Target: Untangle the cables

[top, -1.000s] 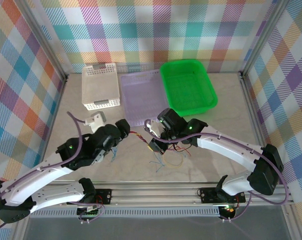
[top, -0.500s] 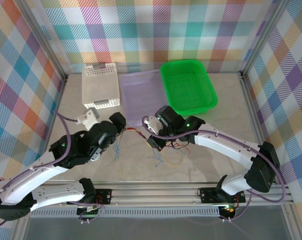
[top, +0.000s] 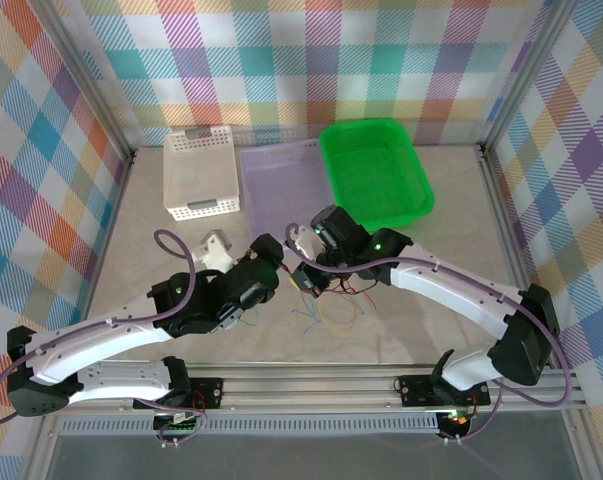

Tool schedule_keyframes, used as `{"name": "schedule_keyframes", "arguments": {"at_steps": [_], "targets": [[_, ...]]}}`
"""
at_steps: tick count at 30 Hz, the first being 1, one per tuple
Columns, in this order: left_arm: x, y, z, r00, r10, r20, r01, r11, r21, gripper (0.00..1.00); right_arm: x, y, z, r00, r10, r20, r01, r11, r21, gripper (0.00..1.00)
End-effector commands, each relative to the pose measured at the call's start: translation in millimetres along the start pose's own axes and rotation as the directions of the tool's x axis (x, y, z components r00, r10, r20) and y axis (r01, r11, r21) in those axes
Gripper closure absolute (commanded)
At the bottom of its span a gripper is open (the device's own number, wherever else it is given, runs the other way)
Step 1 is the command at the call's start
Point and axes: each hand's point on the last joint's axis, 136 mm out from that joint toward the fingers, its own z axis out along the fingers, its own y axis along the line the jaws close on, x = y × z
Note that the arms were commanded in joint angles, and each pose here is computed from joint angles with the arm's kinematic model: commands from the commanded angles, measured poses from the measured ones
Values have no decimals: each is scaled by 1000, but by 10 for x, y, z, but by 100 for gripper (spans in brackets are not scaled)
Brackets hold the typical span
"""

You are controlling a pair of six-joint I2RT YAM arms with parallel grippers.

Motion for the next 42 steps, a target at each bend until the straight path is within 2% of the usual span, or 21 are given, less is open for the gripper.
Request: {"name": "schedule_keyframes", "arguments": {"at_steps": [1,3,11,21,25,32,38,42], "targets": [[-64,72,0,997,-60,54,60,998,1,4,-146,164,-183,996,-21,82,26,998,-61,100],[-153,125,-36,995,-47,83,49,999,-16,4,-125,149,-193,997,-21,77,25,998,-51,100],[-858,145,-500,975,7,222,-8,1000,4,4,-56,-93,-153,999,17,47,-20,998,66,100],[-1082,53,-754,980,61,187,-68,997,30,4,-103,-684,-340,974,214,81,-224,961,159,100],[-956,24,-719,990,57,127,-64,997,48,5,-132,-835,-496,957,267,115,-283,944,168,100],[-275,-272,-428,997,28,-71,-22,996,90,6,-309,-719,-539,945,298,132,-312,945,97,100],[41,-582,-407,993,-44,-108,63,982,180,5,-344,-594,-513,945,301,131,-307,951,29,100],[141,-701,-344,993,-60,-106,79,981,180,4,-359,-444,-501,953,274,128,-275,961,-16,100]]}}
